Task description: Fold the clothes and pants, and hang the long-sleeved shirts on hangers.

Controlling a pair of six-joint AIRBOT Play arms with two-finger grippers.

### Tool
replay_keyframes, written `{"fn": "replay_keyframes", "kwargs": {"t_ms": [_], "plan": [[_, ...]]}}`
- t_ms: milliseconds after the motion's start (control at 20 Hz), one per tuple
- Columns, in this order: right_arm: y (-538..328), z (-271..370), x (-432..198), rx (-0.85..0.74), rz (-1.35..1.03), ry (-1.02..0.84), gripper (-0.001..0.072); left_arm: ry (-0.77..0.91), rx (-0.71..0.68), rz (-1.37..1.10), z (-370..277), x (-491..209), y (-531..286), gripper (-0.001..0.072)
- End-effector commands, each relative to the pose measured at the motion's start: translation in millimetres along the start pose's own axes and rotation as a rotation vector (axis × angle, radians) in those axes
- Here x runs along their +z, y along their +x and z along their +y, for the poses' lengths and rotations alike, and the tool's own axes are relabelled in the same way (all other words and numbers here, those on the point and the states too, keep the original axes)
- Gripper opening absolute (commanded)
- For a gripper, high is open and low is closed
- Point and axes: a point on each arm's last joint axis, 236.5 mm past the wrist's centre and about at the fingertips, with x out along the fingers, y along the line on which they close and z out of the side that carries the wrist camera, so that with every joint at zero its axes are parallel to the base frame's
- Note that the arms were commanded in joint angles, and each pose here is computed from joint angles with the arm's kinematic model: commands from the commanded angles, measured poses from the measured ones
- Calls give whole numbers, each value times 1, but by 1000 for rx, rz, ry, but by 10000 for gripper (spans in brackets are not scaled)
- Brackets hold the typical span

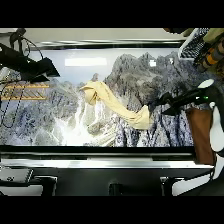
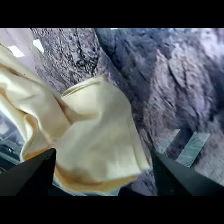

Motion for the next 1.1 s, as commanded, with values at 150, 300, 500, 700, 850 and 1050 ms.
{"fn": "replay_keyframes", "kwargs": {"t_ms": [150,300,500,700,850,1050], "plan": [[66,4,-1,-9,78,-25,669,-18,22,40,11,-4,16,590],[81,9,-5,-23,96,-47,492,-18,25,49,12,-5,17,591],[73,7,-4,-30,84,-49,32,-2,137,66,49,-8,20,591],[47,8,-3,-84,28,-98,31,-5,16,96,61,-21,87,590],[32,17,-8,-99,5,-131,31,-82,-165,55,41,-32,148,590],[23,21,-12,-107,-4,-140,31,-165,-352,46,12,-39,199,590]]}}
